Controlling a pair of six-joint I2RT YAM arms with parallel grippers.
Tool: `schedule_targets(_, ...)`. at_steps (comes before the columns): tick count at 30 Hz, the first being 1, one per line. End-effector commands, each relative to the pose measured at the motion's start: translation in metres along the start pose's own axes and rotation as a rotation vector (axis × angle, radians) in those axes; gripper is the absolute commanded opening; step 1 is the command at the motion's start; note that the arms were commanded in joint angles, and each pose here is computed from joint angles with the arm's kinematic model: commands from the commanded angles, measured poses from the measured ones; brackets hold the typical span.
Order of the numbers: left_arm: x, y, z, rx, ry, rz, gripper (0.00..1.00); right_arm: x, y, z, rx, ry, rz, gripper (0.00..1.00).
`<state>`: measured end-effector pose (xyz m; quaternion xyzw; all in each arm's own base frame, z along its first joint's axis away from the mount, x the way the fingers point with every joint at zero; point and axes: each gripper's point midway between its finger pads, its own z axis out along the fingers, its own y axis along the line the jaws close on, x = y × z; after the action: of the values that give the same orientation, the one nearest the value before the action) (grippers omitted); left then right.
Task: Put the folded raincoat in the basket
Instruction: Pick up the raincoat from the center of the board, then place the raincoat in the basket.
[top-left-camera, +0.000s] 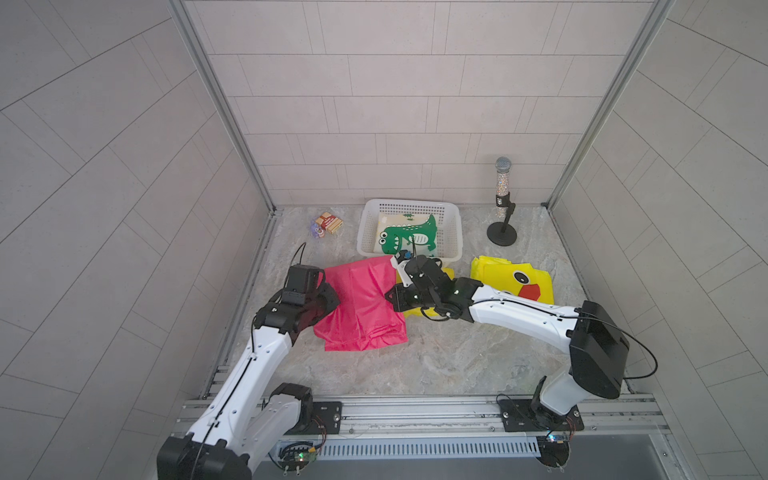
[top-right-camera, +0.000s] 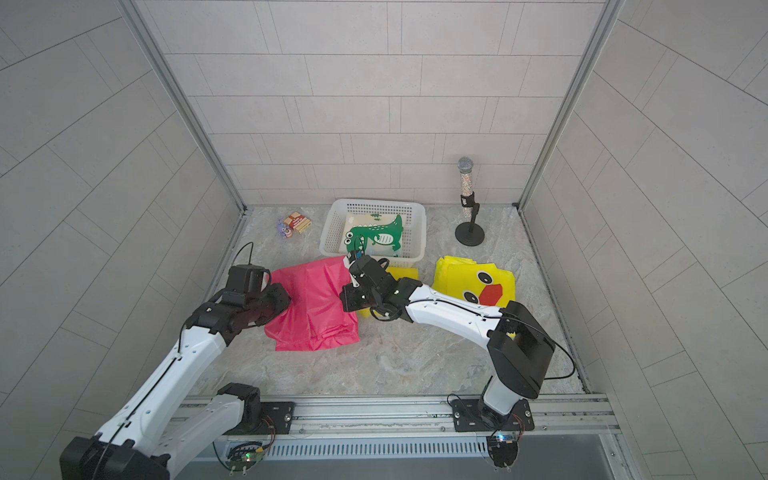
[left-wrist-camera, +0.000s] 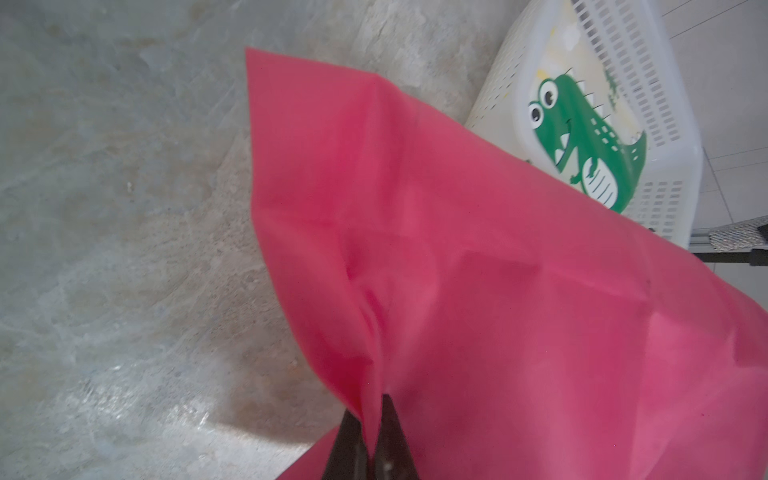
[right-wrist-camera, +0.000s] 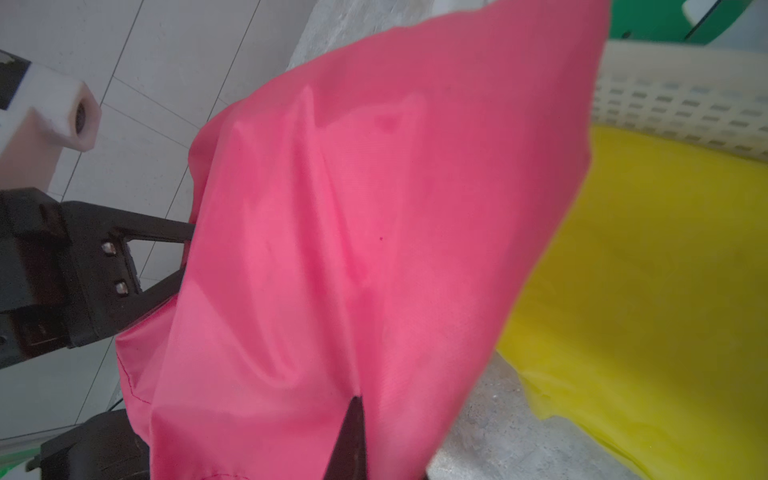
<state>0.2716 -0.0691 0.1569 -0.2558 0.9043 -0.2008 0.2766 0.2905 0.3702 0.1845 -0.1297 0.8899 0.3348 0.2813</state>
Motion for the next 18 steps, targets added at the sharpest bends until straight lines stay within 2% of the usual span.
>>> schedule_targets(1, -0.026, -0.027, -0.002, 0.042, -0.044, 0.054, 0.00, -0.032, -0.001, -0.026, 0.005, -0.052, -0.020, 0.00)
schedule_targets(8, -0.074, -0.085, 0.019, 0.085, -0.059, 0.118, 0.00, -0.081, -0.028, -0.038, 0.009, -0.092, 0.033, 0.00)
schedule_targets(18, -0.127, -0.184, 0.074, 0.151, -0.058, 0.209, 0.00, -0.147, -0.083, -0.035, 0.035, -0.151, 0.102, 0.00)
